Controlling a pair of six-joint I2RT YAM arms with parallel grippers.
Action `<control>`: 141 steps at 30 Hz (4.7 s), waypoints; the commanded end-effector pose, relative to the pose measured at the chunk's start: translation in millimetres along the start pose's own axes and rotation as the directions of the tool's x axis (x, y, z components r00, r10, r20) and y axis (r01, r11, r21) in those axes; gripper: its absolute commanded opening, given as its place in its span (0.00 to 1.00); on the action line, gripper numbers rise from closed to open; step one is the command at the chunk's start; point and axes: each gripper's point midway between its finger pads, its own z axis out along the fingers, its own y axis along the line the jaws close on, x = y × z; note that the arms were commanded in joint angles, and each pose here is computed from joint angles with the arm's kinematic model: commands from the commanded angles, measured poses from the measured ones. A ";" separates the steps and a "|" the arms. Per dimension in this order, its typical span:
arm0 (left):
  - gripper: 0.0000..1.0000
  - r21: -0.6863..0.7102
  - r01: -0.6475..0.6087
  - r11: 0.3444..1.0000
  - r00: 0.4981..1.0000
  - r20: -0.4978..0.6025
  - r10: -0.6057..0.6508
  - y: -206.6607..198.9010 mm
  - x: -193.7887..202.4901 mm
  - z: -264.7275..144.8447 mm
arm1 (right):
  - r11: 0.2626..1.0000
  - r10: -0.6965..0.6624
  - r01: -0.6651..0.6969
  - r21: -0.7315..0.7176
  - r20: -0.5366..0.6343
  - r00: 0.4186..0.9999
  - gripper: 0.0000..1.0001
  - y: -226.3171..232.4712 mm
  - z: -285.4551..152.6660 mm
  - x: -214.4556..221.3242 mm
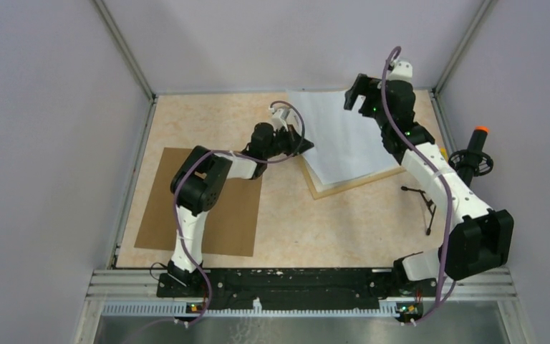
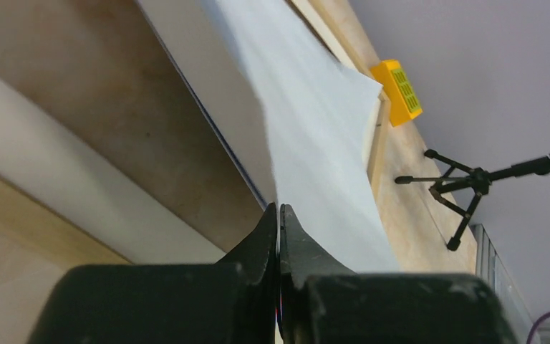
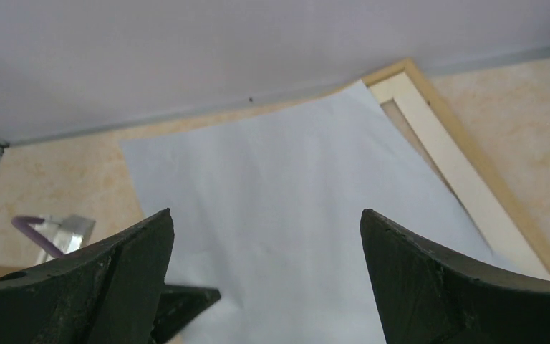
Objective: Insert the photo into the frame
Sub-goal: Adjust the photo in the photo frame.
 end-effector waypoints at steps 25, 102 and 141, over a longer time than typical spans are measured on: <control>0.00 0.380 -0.458 0.804 0.888 0.231 0.397 -117.8 -33.8 -25.2 | 0.994 -0.106 0.104 0.025 0.320 0.941 0.99 4.8 17.3 -111.2; 0.00 0.532 -0.042 0.846 0.999 0.024 0.035 -55.2 -16.1 30.9 | 0.995 -0.096 0.095 0.020 0.310 0.946 0.99 -3.6 16.7 -100.8; 0.00 0.328 -0.142 0.934 0.989 0.001 0.149 -32.4 -24.7 46.4 | 0.996 -0.091 0.093 0.008 0.307 0.947 0.99 -2.6 18.8 -97.9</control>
